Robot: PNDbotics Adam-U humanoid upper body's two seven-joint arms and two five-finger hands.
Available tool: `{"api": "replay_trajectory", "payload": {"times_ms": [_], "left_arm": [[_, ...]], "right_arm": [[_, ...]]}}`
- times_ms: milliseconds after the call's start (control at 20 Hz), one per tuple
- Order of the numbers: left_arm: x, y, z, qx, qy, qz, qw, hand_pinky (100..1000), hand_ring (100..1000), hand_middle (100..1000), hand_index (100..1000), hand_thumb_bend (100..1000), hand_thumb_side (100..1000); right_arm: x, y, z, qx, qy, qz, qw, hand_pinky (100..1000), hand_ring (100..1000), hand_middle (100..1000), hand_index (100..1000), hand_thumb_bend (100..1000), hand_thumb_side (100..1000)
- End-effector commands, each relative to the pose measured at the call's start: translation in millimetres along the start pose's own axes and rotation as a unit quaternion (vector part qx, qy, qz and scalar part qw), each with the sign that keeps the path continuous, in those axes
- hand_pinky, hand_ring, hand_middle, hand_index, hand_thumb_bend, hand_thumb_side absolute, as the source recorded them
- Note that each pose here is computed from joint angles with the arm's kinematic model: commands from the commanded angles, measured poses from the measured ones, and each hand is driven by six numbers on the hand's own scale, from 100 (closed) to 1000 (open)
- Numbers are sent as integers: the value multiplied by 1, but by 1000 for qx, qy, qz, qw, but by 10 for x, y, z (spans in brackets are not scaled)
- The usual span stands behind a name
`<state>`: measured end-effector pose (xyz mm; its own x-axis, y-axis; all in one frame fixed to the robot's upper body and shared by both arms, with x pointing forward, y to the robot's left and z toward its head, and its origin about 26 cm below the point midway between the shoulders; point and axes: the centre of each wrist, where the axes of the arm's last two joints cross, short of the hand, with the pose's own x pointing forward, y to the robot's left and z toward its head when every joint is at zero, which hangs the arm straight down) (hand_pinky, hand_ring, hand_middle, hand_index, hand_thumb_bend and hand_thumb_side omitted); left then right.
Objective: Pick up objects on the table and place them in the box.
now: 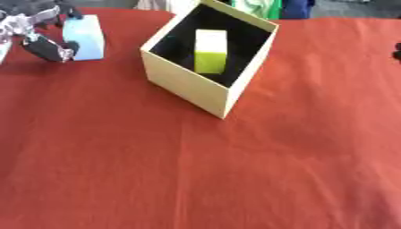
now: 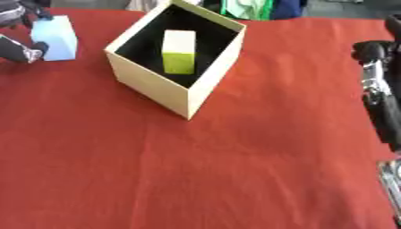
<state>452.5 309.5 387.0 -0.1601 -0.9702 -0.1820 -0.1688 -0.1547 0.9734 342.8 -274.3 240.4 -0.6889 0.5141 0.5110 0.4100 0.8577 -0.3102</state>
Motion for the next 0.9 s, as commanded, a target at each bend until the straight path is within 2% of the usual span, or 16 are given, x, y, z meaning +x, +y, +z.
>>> {"api": "replay_trajectory", "payload": {"times_ms": [50,350,900], "left_arm": [[-29,91,29,24,10,-13,1000,614,631,463,569,100,110],[-7,78,14,45,12,-8,999,599,586,407,509,100,136],[21,152,29,66,-5,25,997,585,556,372,479,100,197]], "right_arm": [[42,-46,-50,-6,-11,1,1000,797,745,694,1000,100,886],[40,-43,-45,-5,-10,1,1000,798,745,694,1000,100,884],[31,-23,-14,-4,-6,0,1000,798,746,693,1000,100,874]]}}
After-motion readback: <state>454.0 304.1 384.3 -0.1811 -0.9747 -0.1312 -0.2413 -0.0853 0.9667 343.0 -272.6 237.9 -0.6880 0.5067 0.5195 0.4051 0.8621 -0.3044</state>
